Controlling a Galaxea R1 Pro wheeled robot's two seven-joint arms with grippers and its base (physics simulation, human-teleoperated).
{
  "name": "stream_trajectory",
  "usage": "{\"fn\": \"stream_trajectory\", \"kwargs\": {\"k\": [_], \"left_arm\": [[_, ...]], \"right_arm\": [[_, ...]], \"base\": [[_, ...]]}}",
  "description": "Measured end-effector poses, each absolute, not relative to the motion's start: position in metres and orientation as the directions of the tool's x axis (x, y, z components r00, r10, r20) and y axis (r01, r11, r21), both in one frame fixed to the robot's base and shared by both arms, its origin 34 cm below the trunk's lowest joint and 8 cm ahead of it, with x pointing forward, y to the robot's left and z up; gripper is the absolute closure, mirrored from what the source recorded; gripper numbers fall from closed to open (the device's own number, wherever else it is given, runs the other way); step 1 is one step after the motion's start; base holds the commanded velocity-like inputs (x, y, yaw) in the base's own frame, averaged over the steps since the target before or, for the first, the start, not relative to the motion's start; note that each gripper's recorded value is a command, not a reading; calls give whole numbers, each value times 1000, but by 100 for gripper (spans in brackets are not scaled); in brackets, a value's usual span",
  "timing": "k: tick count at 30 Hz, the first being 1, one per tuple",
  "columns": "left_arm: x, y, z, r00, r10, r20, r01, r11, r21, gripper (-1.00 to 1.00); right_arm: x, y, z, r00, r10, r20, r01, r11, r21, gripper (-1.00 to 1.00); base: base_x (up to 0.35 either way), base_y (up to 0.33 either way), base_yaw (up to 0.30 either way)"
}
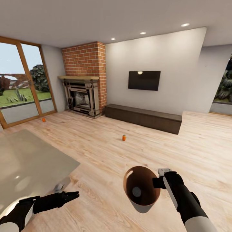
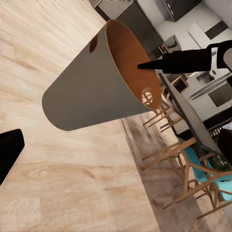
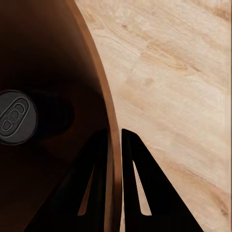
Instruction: Put the three can of soda from the living room inside the tash can in the kitchen.
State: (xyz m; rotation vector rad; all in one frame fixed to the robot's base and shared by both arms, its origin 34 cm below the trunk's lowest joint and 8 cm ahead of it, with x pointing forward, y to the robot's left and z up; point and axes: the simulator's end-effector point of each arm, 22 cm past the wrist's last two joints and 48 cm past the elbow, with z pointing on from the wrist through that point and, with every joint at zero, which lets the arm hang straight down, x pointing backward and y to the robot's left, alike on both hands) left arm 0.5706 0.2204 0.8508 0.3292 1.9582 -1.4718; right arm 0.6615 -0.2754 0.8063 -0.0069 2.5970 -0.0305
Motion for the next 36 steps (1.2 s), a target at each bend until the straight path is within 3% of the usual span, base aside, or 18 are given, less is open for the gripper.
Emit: {"fn": "stream_trajectory", "kwargs": {"k": [27, 36], "left_arm": [[571, 220, 852, -751, -181, -635, 560, 336, -757, -100], [571, 220, 853, -749, -181, -637, 562, 336, -756, -100]], "right_arm": [[662, -275, 808, -854, -12, -520, 0, 1000, -24, 100], [662, -277, 809, -853, -14, -522, 2, 1000, -30, 100]], "base": [[344, -22, -64], [344, 0, -216]]}}
